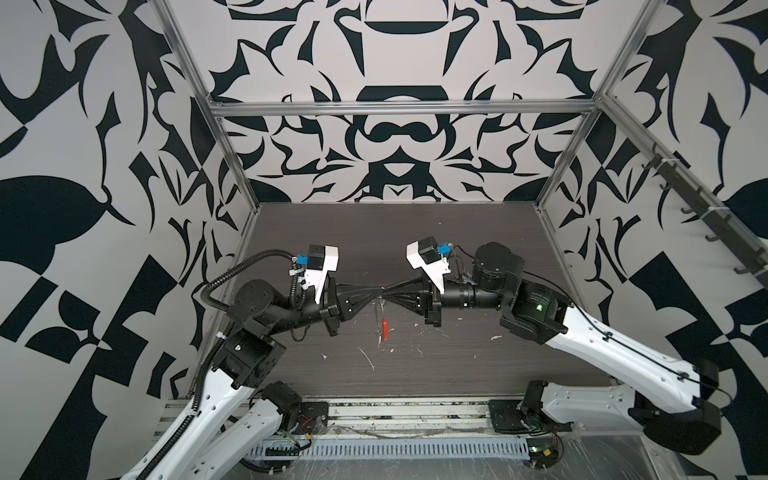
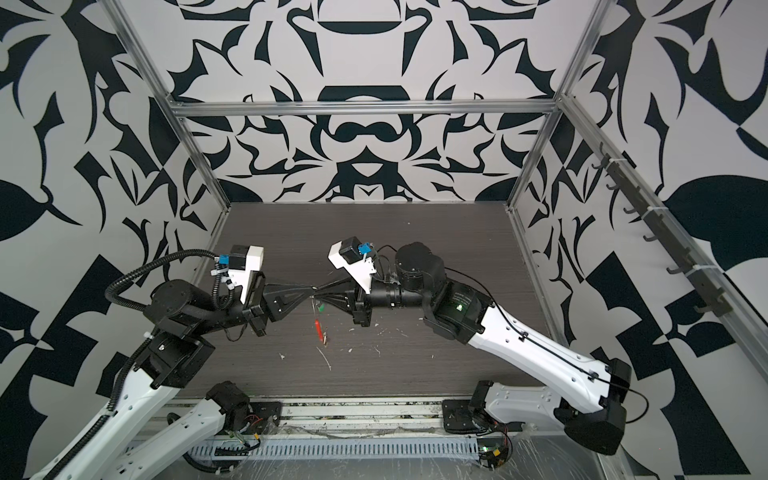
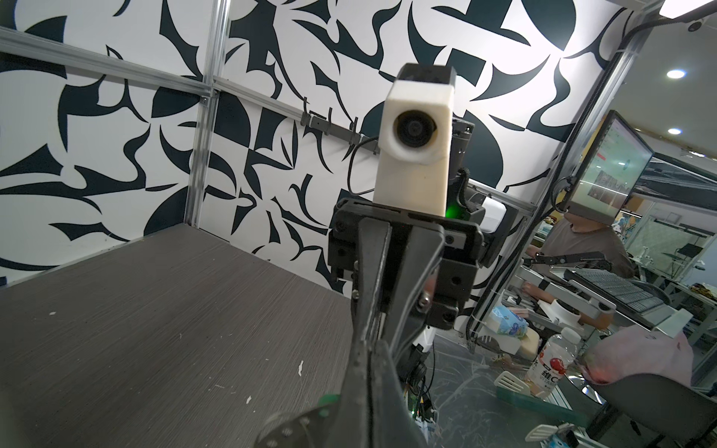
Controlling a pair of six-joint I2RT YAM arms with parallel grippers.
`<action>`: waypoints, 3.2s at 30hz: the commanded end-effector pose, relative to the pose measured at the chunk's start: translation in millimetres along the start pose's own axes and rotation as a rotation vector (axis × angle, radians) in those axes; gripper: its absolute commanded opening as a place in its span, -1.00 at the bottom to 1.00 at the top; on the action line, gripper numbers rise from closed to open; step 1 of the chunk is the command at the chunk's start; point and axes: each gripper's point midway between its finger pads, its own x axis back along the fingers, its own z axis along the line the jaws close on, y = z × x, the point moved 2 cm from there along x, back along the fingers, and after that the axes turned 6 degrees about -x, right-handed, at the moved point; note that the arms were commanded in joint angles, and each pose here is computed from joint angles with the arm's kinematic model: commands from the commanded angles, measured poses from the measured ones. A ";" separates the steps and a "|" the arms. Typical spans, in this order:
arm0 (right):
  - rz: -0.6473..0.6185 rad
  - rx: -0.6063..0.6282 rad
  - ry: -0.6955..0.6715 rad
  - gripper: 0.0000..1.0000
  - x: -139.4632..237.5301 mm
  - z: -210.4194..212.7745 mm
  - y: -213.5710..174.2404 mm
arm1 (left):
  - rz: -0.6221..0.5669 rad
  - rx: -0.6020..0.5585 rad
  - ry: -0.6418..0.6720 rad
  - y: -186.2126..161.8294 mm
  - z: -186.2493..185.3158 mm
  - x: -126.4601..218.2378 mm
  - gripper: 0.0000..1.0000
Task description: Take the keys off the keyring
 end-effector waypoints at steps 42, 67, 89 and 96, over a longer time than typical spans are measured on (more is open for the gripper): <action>0.224 -0.100 -0.038 -1.00 20.6 -9.1 -15.5 | 0.138 0.041 0.050 -10.5 0.1 4.1 -0.14; 0.447 -0.160 -0.066 -1.00 18.0 -13.7 -24.9 | 0.422 0.215 -0.046 -39.6 9.8 -16.4 -0.41; 0.443 -0.168 -0.067 -1.00 8.2 -19.6 -19.1 | 0.401 0.218 -0.075 -41.7 13.9 -23.2 -1.00; 0.358 -0.118 -0.122 -0.55 12.7 -25.1 -13.7 | 0.301 0.145 -0.039 -31.1 15.5 -21.3 -1.00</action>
